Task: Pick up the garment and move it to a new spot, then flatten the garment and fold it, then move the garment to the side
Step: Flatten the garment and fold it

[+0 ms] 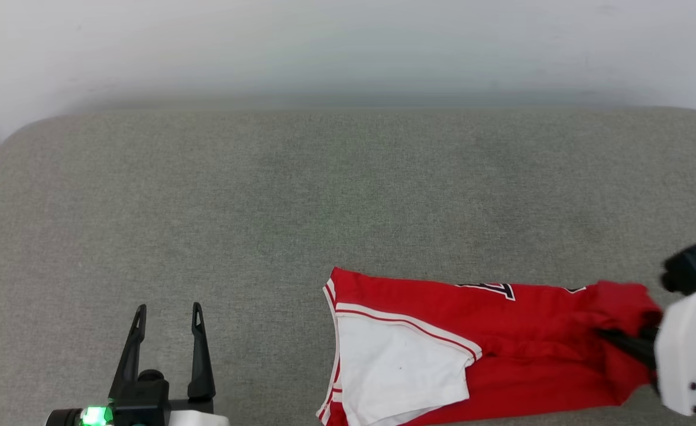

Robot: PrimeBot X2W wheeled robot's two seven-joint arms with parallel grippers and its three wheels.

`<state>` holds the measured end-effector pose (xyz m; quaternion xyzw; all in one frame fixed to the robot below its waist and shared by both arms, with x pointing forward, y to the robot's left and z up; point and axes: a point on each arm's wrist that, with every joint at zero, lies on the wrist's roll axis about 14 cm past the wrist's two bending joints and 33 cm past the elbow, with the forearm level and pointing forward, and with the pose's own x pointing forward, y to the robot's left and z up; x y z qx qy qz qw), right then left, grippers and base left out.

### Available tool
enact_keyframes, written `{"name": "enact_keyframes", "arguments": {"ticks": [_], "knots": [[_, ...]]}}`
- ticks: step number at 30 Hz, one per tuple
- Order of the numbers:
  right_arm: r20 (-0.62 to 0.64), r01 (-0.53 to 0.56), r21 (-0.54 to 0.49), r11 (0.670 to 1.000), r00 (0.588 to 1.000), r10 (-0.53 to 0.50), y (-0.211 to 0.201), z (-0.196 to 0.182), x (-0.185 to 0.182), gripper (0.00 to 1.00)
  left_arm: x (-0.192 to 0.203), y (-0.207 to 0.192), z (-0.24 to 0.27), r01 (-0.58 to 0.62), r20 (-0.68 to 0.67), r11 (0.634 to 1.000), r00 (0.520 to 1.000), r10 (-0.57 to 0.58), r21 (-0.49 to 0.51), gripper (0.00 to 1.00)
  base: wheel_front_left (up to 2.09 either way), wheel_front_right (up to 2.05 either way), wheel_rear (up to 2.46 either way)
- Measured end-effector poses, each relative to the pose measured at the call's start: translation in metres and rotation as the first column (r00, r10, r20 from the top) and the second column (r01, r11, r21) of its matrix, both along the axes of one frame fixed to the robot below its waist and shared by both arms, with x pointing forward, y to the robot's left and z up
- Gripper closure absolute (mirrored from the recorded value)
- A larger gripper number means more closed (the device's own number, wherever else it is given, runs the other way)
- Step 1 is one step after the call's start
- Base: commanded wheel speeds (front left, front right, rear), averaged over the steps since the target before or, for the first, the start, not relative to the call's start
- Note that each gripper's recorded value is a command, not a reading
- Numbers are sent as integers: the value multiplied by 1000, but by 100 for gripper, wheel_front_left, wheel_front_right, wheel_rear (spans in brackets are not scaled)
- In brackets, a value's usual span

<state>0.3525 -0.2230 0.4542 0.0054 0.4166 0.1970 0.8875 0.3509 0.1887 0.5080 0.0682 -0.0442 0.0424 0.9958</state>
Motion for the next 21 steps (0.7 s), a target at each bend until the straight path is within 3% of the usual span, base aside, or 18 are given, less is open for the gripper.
{"name": "enact_keyframes", "arguments": {"ticks": [7,15,21], "knots": [[60,-265,34,964,963,263,92,18,10,100,10,-2,-1,7,-1,1000,1000,-7,-8,0,0,0,0],[36,-511,25,859,859,510,185,5,13,100,22,-4,-6,8,-11,1000,1000,-8,-14,0,0,0,0],[-44,-593,22,805,804,593,220,-28,14,100,31,-6,-11,6,-25,1000,1000,-7,-18,0,0,0,0]]}}
